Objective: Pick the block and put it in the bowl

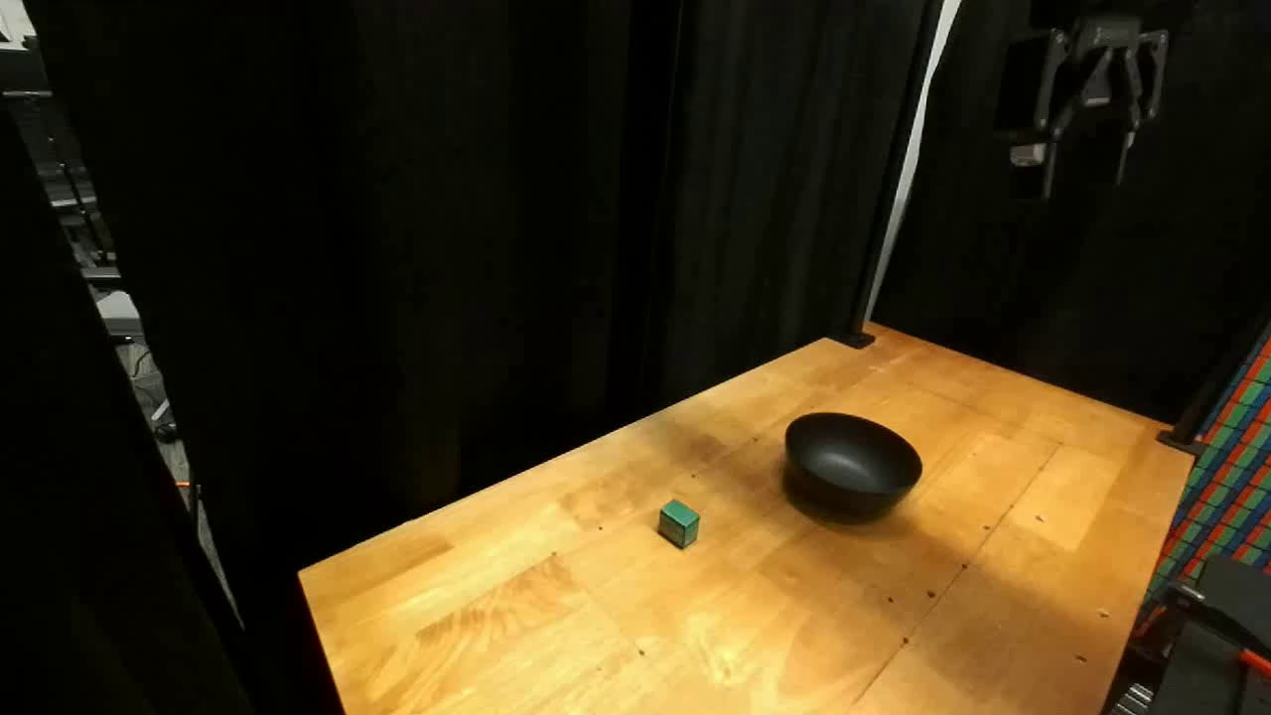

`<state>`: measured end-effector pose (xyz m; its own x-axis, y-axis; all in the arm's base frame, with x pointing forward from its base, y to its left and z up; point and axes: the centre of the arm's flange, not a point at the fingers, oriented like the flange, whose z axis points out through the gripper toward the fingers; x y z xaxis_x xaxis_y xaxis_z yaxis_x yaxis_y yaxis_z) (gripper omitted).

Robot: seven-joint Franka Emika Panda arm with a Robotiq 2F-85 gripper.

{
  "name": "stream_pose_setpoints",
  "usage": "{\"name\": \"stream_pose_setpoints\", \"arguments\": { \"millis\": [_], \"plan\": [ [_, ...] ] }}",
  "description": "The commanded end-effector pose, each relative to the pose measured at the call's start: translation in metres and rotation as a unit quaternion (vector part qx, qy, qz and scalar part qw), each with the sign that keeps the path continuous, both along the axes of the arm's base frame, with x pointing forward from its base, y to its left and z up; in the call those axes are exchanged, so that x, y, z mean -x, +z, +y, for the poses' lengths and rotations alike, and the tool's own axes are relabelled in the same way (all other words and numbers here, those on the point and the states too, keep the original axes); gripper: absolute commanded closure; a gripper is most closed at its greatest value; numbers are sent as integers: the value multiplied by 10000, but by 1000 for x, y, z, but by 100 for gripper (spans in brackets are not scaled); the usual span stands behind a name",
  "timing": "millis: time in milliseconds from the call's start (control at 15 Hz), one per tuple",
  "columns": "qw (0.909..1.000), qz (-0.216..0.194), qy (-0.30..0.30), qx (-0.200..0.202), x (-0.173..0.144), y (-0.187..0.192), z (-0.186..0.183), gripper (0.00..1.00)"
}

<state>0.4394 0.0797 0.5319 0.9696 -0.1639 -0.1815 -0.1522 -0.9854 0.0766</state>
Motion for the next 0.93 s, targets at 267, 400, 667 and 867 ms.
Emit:
{"name": "stream_pose_setpoints", "arguments": {
  "millis": [267, 400, 667, 867],
  "plan": [
    [10000, -70, 2, -9, -1, 6, 0, 0],
    [10000, -69, 2, -9, -1, 6, 0, 0],
    [9985, -537, 56, 9, -14, -16, 16, 0],
    [9963, -832, 177, -96, -35, -41, 47, 0]
  ]
}}
